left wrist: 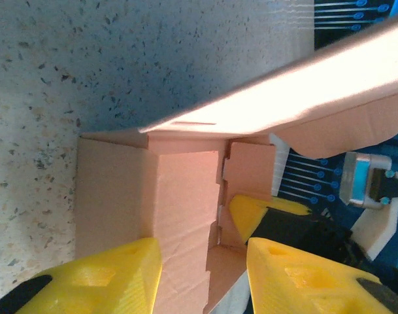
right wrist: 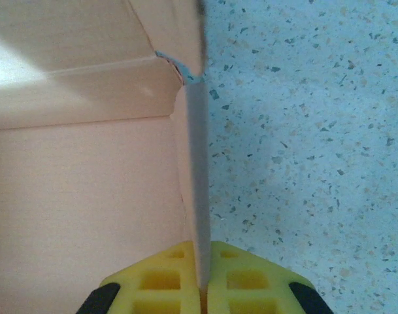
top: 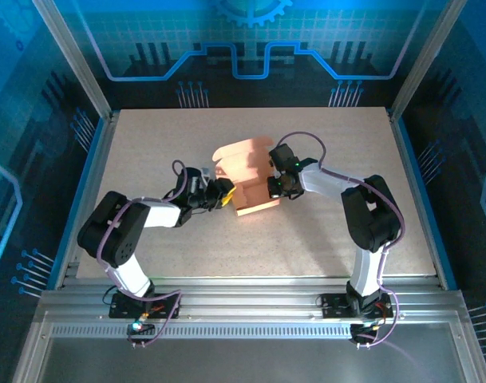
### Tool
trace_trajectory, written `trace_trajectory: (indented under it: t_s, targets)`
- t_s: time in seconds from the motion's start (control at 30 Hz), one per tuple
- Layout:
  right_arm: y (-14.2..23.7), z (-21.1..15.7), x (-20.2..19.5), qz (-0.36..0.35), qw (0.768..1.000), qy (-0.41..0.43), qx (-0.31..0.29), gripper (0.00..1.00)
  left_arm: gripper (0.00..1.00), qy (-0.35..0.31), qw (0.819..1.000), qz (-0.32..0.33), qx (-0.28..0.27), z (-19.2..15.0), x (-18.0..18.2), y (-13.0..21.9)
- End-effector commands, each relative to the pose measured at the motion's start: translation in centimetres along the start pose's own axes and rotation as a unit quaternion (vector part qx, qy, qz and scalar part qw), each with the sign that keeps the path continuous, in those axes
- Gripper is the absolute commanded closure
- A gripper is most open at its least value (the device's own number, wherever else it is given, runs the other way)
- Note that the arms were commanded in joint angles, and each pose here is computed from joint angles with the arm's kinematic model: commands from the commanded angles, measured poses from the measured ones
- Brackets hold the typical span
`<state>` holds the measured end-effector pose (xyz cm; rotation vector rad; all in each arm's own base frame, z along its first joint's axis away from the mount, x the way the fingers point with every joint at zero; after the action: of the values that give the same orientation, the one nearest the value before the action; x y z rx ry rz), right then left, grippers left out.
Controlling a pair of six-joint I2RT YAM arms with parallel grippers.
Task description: Fold the paper box
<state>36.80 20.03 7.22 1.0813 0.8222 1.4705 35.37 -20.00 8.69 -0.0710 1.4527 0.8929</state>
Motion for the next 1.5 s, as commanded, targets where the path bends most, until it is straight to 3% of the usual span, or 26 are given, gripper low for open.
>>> trace_trajectory:
  t_s: [0.0, 0.2, 0.3, 0.37, 0.47, 0.7, 0.83, 1.0, 1.37, 1.47]
  targets:
    - [0.8, 0.6, 1.1, 0.016, 1.000, 0.011, -0.011, 1.00, 0.61, -0.013, 0.999, 0.051, 0.009, -0.5, 2.1, -0.6]
    - [0.8, 0.6, 1.2, 0.020, 1.000, 0.013, -0.011, 1.00, 0.63, -0.018, 0.996, 0.083, 0.021, -0.8, 3.6, -1.0]
    - [0.7, 0.5, 1.1, 0.017, 1.000, 0.013, -0.011, 1.00, 0.69, -0.023, 0.995, 0.095, 0.026, -1.0, 4.0, -0.9]
    - [0.5, 0.4, 1.0, 0.015, 1.000, 0.012, -0.008, 1.00, 0.78, -0.036, 0.994, 0.101, 0.030, -1.1, 4.0, -0.6]
    - [0.3, 0.3, 0.9, 0.018, 1.000, 0.009, -0.005, 1.00, 0.80, -0.045, 0.996, 0.078, 0.027, -0.9, 2.8, -0.2]
    - [-0.1, 0.2, 0.4, 0.016, 1.000, 0.003, -0.001, 1.00, 0.67, -0.095, 0.993, 0.073, -0.010, 0.5, 0.0, 2.3]
    - [-0.2, 0.2, 0.3, 0.017, 1.000, 0.001, -0.001, 1.00, 0.66, -0.108, 0.987, 0.109, -0.039, 0.8, 0.9, 4.0]
    - [-0.2, 0.2, 0.4, 0.021, 1.000, 0.001, 0.000, 1.00, 0.51, -0.086, 0.985, 0.134, -0.061, 0.7, 3.1, 4.9]
    - [0.0, 0.1, 0.6, 0.033, 0.999, -0.002, 0.000, 1.00, 0.49, -0.021, 0.997, 0.021, -0.069, 0.6, 2.4, 3.3]
    - [-0.1, 0.0, 0.4, 0.031, 1.000, -0.003, 0.002, 1.00, 0.45, -0.020, 0.995, 0.007, -0.100, 1.2, 2.4, 4.4]
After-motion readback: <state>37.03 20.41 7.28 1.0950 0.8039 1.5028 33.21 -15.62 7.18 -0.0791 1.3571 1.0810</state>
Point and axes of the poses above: each hand's point on the last joint's axis, 136 mm out from that joint toward the fingers, its own y axis back along the fingers, its own x axis along the line the jaws close on, z = x × y, the point moved 3 cm from there along y, back along the fingers, and after that the axes turned 11 degrees about -y, right-handed, at the moved point
